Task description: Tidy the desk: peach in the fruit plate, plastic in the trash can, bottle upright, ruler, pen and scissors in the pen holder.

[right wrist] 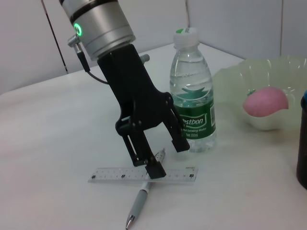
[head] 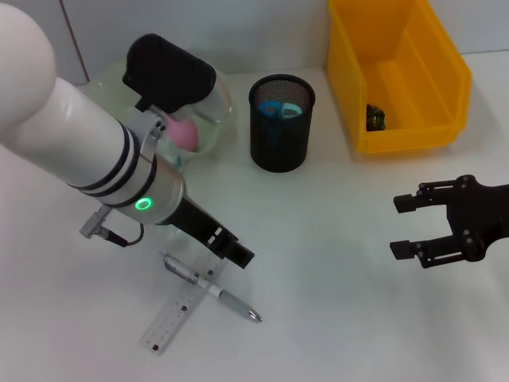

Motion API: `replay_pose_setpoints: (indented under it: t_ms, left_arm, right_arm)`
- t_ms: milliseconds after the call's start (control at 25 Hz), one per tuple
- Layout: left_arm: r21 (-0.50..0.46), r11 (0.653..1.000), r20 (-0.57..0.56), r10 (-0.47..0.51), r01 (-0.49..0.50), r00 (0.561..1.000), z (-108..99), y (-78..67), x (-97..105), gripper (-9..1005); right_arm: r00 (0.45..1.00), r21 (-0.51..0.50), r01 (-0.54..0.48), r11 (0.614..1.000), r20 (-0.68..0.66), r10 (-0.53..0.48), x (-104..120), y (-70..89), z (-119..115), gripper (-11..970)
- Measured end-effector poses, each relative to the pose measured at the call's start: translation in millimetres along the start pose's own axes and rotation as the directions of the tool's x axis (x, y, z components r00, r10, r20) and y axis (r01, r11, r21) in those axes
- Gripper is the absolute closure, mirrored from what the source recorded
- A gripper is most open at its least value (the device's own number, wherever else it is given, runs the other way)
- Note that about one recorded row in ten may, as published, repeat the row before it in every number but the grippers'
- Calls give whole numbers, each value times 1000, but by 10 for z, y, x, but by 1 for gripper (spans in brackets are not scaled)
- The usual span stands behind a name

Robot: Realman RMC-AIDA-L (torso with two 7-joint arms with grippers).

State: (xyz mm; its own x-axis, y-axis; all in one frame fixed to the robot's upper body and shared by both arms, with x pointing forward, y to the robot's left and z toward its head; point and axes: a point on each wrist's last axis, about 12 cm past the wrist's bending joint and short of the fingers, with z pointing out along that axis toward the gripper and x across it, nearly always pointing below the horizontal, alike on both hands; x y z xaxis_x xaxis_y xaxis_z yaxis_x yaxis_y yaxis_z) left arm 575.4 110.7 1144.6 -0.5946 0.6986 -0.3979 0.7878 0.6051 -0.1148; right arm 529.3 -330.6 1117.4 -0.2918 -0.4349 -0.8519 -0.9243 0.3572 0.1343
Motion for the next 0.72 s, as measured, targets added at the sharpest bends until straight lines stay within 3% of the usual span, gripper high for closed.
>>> replay_pose_setpoints:
  t_ms: [720]
  left_arm:
    - [-30,1000,-34,4,-5,999,180,41,53,203]
  right_arm:
    - [1000,-3,3,1000,5,-3,-19,-4,42,187]
